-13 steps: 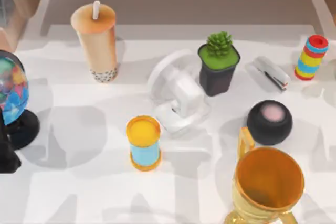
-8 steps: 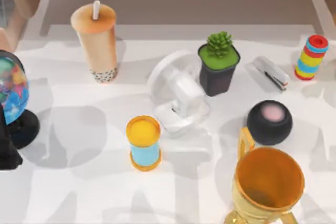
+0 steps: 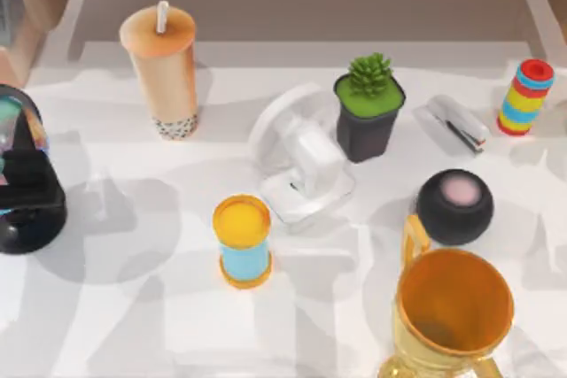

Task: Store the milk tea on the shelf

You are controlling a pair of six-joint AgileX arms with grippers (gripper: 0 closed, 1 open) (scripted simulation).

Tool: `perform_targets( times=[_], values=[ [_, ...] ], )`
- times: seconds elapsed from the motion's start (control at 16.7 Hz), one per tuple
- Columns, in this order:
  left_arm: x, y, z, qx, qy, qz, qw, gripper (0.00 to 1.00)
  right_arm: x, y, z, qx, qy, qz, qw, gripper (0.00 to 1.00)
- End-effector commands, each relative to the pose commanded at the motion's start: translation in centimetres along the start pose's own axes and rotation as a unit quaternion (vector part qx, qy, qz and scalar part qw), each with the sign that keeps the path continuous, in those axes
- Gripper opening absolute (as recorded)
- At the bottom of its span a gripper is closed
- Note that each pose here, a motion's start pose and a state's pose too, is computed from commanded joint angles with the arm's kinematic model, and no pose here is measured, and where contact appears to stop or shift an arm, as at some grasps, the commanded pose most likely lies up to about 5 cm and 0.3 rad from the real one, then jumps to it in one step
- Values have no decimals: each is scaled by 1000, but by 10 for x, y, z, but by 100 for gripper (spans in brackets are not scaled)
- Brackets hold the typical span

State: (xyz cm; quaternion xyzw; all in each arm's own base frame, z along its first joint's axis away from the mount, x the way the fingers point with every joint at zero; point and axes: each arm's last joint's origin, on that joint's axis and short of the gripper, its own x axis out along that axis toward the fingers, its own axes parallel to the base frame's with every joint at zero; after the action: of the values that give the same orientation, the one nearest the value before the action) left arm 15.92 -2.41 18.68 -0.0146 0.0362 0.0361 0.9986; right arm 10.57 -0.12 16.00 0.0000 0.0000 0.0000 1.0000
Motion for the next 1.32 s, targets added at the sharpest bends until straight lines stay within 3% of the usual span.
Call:
perform_targets(
  times=[0.3,0.6,0.84,1.32],
  values=[
    [61,-59,0,-6,-9,-40,999,100,0,0,0,0,0,0,1000,100],
    [94,-113,-52,11,17,-77,997,100,0,0,0,0,0,0,1000,100],
    [104,-118,-81,15,20,-59,998,100,0,0,0,0,0,0,1000,100],
    [107,-117,-85,13,15,-51,999,100,0,0,0,0,0,0,1000,100]
  ],
)
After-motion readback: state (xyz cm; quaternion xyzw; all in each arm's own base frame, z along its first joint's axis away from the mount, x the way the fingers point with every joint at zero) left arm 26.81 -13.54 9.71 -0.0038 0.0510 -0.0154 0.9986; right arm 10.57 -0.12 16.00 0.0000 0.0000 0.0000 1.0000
